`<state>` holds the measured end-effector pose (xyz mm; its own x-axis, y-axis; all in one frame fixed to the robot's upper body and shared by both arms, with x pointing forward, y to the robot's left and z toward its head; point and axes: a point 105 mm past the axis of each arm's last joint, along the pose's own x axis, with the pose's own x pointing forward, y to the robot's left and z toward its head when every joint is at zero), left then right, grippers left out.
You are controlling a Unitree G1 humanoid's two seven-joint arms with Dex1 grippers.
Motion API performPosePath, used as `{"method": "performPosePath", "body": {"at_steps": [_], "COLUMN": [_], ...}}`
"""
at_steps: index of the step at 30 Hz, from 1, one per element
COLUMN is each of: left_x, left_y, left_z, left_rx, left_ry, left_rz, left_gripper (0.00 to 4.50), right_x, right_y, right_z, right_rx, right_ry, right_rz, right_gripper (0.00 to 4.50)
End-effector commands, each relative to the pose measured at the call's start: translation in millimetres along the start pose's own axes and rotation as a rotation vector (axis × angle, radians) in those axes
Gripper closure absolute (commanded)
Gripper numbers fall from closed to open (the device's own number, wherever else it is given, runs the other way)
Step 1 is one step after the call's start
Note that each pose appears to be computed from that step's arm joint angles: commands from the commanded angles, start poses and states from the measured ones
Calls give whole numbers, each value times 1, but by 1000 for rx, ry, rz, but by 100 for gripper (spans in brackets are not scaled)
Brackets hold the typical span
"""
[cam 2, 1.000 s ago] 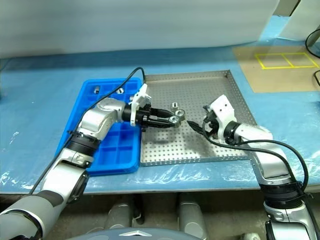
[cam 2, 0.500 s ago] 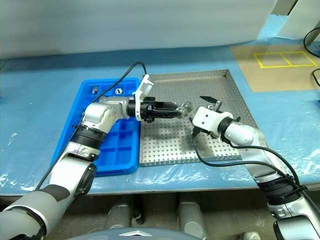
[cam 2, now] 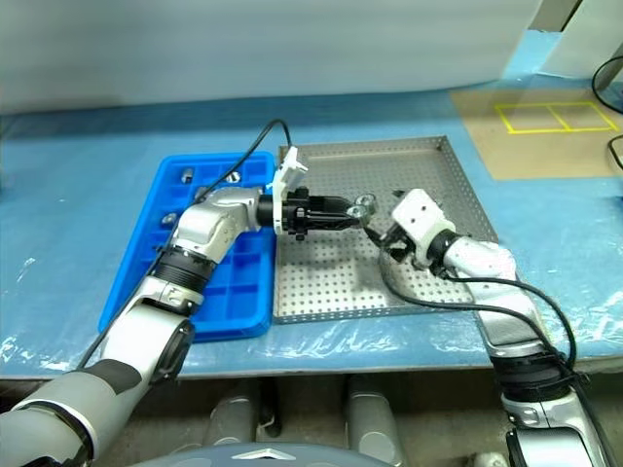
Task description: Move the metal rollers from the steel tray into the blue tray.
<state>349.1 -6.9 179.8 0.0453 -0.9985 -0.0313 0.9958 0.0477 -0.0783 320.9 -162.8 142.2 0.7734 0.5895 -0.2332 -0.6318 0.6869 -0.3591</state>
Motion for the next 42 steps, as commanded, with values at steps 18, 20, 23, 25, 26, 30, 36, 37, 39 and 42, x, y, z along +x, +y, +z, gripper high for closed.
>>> {"method": "performPosePath", "body": {"at_steps": [18, 20, 23, 25, 26, 30, 36, 37, 39, 42], "left_x": [-1, -2, -2, -1, -1, -3, -7, -9, -14, -20], "left_y": [9, 12, 13, 13, 13, 19, 14, 12, 10, 16], "left_z": [-105, -109, -104, -97, -91, -73, -43, -38, -29, -28], "left_rx": [184, 156, 162, 155, 156, 149, 87, 85, 107, 122], "left_ry": [424, 417, 404, 375, 355, 304, 202, 187, 171, 187], "left_rz": [116, 136, 144, 135, 131, 154, 109, 95, 84, 128], "left_gripper": [272, 197, 106, 106, 106, 106, 106, 106, 106, 106], "right_x": [-6, -6, -6, -7, -7, -6, -8, -10, -11, -9], "right_y": [4, 4, 5, 5, 5, 6, 17, 19, 20, 19], "right_z": [-8, -8, -8, -9, -11, -11, -4, -2, 1, -3], "right_rx": [3, 4, 8, 10, 6, 6, 64, 76, 82, 74], "right_ry": [61, 58, 58, 60, 67, 68, 45, 37, 35, 52], "right_rz": [12, 10, 13, 14, 14, 26, 112, 132, 142, 138], "right_gripper": [3, 0, 0, 0, 0, 0, 0, 0, 0, 0]}}
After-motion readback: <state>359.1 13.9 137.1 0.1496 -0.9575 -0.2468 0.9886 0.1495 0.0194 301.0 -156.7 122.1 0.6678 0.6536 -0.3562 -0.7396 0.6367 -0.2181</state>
